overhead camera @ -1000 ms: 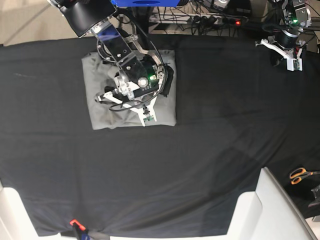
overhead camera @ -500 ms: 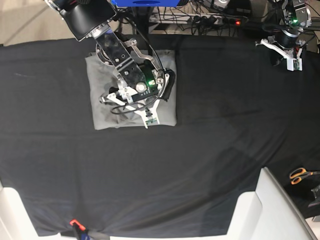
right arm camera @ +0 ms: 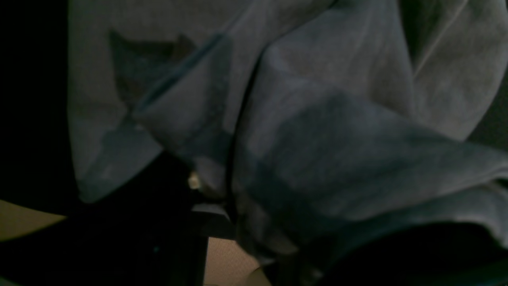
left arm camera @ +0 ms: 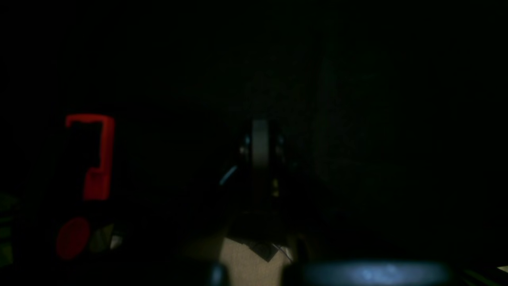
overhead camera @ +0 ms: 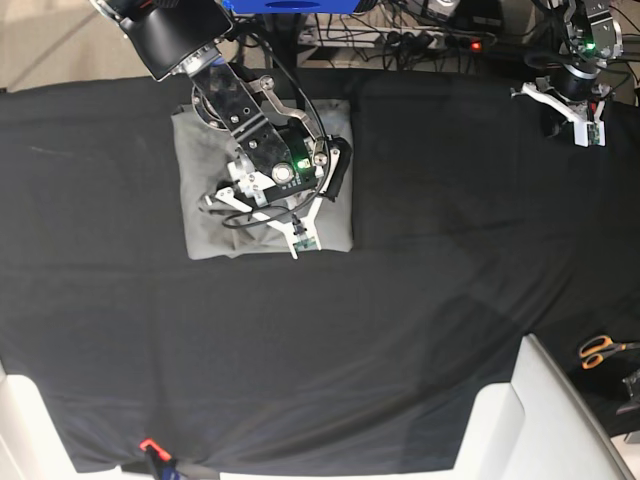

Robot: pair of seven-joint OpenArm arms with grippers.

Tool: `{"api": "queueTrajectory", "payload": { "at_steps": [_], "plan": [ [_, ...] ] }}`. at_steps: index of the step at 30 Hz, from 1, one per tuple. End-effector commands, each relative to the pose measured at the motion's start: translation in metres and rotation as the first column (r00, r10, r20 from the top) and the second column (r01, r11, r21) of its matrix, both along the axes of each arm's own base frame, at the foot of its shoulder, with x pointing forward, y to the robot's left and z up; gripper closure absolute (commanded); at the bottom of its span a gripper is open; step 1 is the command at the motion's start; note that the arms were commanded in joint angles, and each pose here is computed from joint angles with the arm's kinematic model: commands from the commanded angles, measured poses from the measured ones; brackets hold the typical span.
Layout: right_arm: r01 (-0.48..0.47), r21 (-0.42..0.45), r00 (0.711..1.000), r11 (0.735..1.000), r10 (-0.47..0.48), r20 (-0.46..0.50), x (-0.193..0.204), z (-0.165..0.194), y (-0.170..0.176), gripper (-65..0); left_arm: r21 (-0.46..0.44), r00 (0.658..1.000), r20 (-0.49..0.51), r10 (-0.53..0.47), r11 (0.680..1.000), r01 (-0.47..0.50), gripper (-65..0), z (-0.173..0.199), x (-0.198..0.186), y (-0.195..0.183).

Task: Fold the T-shirt properly
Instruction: 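Grasp the folded shirt edge with the right gripper and flip it over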

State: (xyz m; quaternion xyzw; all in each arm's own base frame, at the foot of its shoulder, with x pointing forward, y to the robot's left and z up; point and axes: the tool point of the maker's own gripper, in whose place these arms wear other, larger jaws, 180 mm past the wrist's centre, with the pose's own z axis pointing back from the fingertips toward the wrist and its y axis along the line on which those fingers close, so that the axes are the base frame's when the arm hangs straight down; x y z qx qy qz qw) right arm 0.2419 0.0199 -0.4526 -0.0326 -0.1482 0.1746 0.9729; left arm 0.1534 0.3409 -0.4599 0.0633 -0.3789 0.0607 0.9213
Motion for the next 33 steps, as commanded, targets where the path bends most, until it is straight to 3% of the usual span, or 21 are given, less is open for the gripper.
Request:
{"api": "queueTrajectory", "payload": {
  "at_steps": [1,6,11,14,19,24,27,31,32,33],
  "plan": [
    [-0.021,0.030,0.998,0.999,0.019,0.056,0.014,0.012,0.010,-25.7,0.021,1.000,0.029,-0.003,1.000,0.002,0.0,0.009,0.005,0.007],
    [-0.143,0.144,0.989,0.979,0.145,0.002,0.002,0.011,0.034,-25.8,0.025,1.000,0.029,-0.005,1.000,0.005,0.0,0.010,0.005,0.009],
    [-0.144,0.272,0.988,0.951,0.153,-0.013,0.000,0.016,0.055,-25.8,0.025,1.000,0.030,-0.004,1.000,0.003,0.0,0.011,0.005,0.009],
    [-0.144,0.303,0.987,0.942,0.159,-0.024,-0.002,0.018,0.060,-25.8,0.027,1.000,0.030,-0.005,1.000,0.004,0.0,0.011,0.005,0.010],
    [-0.184,0.329,0.983,0.926,0.181,0.041,0.008,0.024,0.067,-25.8,0.027,1.000,0.030,-0.005,1.000,0.004,0.0,0.011,0.005,0.010],
    [-0.294,0.446,0.952,0.846,0.299,0.060,-0.003,0.040,0.092,-25.7,0.027,1.000,0.030,-0.005,1.000,0.004,0.0,0.011,0.005,0.010],
    [-0.354,0.470,0.934,0.809,0.337,0.123,-0.001,0.057,0.091,-25.7,0.027,1.000,0.030,-0.005,1.000,0.004,0.0,0.011,0.005,0.010],
    [-0.497,0.467,0.868,0.732,0.415,0.273,0.003,0.095,0.082,-25.7,0.027,1.000,0.030,-0.005,1.000,0.004,0.0,0.011,0.005,0.010],
    [-0.513,0.460,0.857,0.724,0.409,0.313,0.008,0.106,0.075,-25.7,0.027,1.000,0.030,-0.005,1.000,0.004,0.0,0.011,0.005,0.010],
    [-0.499,0.458,0.863,0.736,0.378,0.335,0.015,0.116,0.065,-25.7,0.027,1.000,0.030,-0.005,1.000,0.004,0.0,0.011,0.005,0.010]
  ]
}}
